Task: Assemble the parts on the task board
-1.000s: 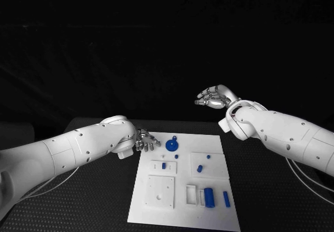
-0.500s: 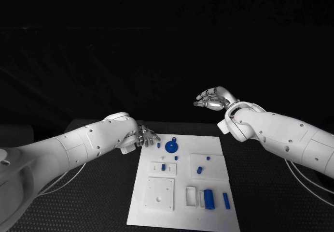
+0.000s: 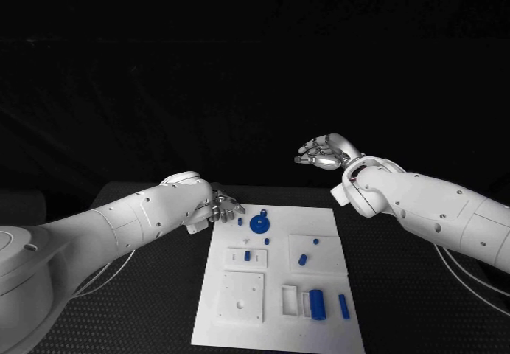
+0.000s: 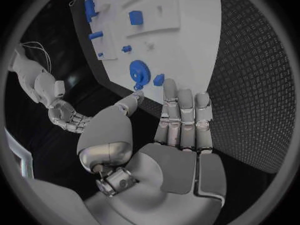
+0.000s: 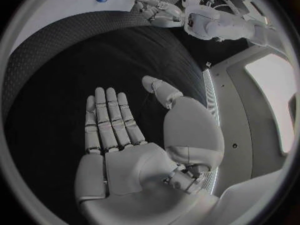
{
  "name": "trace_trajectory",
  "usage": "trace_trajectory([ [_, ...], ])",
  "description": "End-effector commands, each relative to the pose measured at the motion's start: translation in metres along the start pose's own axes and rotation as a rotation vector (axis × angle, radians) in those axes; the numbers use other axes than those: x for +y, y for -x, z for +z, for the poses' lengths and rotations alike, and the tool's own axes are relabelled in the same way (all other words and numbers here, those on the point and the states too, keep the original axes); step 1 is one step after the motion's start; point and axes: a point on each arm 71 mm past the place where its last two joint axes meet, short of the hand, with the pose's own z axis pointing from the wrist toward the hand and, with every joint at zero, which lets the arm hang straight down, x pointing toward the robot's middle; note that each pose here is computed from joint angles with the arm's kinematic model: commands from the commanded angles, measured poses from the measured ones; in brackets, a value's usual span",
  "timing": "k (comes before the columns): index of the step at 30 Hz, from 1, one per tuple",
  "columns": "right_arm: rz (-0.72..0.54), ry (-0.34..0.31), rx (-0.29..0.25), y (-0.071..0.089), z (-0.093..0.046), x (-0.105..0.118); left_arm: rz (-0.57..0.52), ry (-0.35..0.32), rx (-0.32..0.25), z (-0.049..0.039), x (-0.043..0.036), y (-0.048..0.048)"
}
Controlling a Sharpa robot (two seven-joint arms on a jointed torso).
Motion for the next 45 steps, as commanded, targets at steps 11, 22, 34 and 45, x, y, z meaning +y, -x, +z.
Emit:
trace_trajectory([
  [11, 0.003, 0.013, 0.007, -0.002, 0.000, 0.003, 0.030, -0.004, 0.037, 0.0070, 0.0002, -0.0080],
  [22, 0.004, 0.015, 0.010, -0.004, 0.001, 0.004, 0.038, -0.010, 0.058, 0.0083, -0.0022, -0.0113],
  [34, 0.004, 0.015, 0.010, -0.005, 0.001, 0.005, 0.039, -0.002, 0.073, 0.0117, 0.0001, -0.0156],
  [45, 0.006, 0.018, 0.013, -0.006, 0.001, 0.006, 0.018, -0.018, 0.089, 0.0126, -0.0030, -0.0186],
])
